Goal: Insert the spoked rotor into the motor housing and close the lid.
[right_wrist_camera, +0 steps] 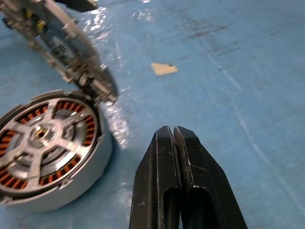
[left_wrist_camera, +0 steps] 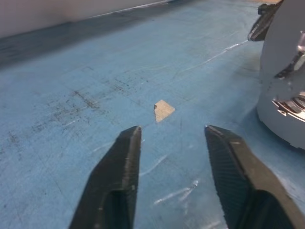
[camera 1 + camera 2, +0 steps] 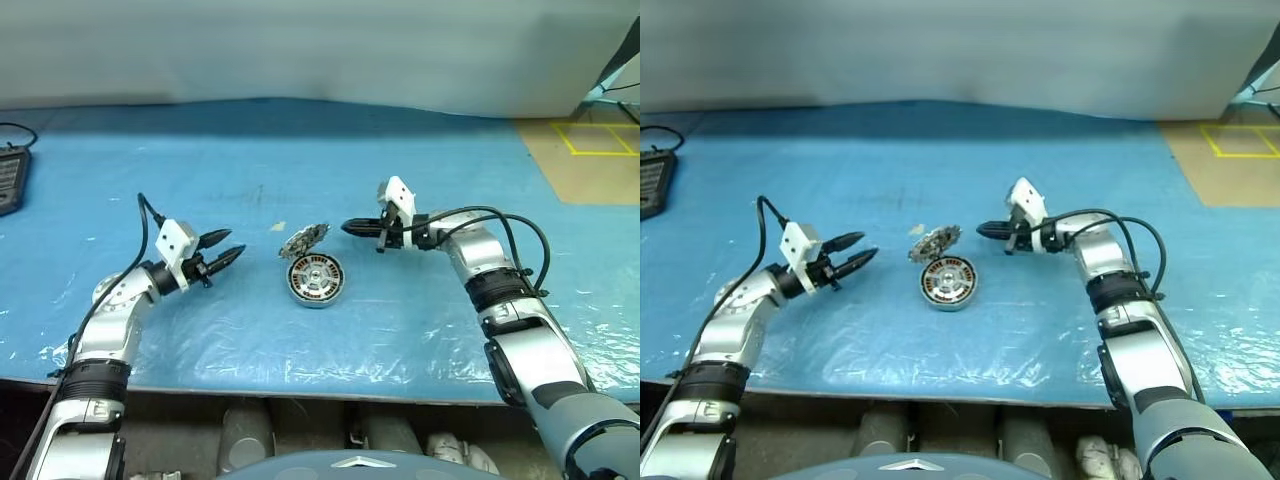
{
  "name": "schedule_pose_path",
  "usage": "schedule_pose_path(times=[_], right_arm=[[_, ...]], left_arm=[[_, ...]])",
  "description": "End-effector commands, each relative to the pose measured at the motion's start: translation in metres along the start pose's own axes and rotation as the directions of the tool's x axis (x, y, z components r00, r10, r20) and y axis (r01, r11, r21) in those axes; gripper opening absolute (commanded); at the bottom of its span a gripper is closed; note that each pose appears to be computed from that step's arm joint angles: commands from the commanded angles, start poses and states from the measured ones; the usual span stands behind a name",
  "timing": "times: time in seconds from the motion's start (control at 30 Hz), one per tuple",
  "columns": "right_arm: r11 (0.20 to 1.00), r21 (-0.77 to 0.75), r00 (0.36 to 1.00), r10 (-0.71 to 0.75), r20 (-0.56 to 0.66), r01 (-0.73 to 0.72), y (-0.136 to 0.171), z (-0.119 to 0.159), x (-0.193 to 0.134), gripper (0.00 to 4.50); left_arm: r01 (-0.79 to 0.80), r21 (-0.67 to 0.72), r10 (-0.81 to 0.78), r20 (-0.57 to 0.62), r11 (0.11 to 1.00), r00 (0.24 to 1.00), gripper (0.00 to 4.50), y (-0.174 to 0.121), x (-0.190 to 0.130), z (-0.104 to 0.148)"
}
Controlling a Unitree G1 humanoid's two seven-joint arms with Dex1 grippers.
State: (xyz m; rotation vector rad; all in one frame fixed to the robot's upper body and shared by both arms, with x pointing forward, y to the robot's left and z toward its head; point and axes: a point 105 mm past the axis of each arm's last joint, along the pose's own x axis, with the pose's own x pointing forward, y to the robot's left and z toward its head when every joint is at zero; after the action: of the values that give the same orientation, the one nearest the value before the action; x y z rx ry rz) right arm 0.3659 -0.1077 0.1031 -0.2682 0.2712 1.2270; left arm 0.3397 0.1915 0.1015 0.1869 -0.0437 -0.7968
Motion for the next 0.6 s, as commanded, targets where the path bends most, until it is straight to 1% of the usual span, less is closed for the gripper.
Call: schedule_pose_path(times=[0.03, 0.1, 0.17, 0.3, 0.47, 0.6], right_arm=[[0.994, -0.022, 0.993, 0.105, 0.047, -0.104, 0.02, 0.011, -0.006, 0.0], [0.993, -0.015, 0.992, 0.118, 0.05, -0.117, 0.024, 0.01, -0.009, 0.0], [0.99, -0.007, 0.988, 0.144, 0.064, -0.143, 0.032, 0.01, -0.012, 0.0], [0.987, -0.001, 0.984, 0.162, 0.072, -0.163, 0.04, 0.01, -0.015, 0.0], [0.98, 0.008, 0.976, 0.198, 0.089, -0.199, 0.05, 0.014, -0.016, 0.0], [0.978, 0.009, 0.974, 0.207, 0.091, -0.209, 0.056, 0.016, -0.016, 0.0]], left_arm=[[0.032, 0.025, -0.033, 0.031, 0.999, 0.999, 0.79, 0.004, 0.012, 0.011], [0.046, 0.026, -0.047, 0.038, 0.999, 0.998, 0.03, 0.005, 0.016, 0.014], [0.074, 0.02, -0.075, 0.048, 0.997, 0.996, 0.01, 0.007, 0.025, 0.018], [0.188, -0.021, -0.186, 0.07, 0.982, 0.98, 0.01, -0.001, 0.041, 0.026], [0.238, -0.05, -0.233, 0.093, 0.97, 0.968, 0.01, 0.0, 0.062, 0.037], [0.291, -0.034, -0.288, 0.084, 0.956, 0.954, 0.01, -0.007, 0.08, 0.041]])
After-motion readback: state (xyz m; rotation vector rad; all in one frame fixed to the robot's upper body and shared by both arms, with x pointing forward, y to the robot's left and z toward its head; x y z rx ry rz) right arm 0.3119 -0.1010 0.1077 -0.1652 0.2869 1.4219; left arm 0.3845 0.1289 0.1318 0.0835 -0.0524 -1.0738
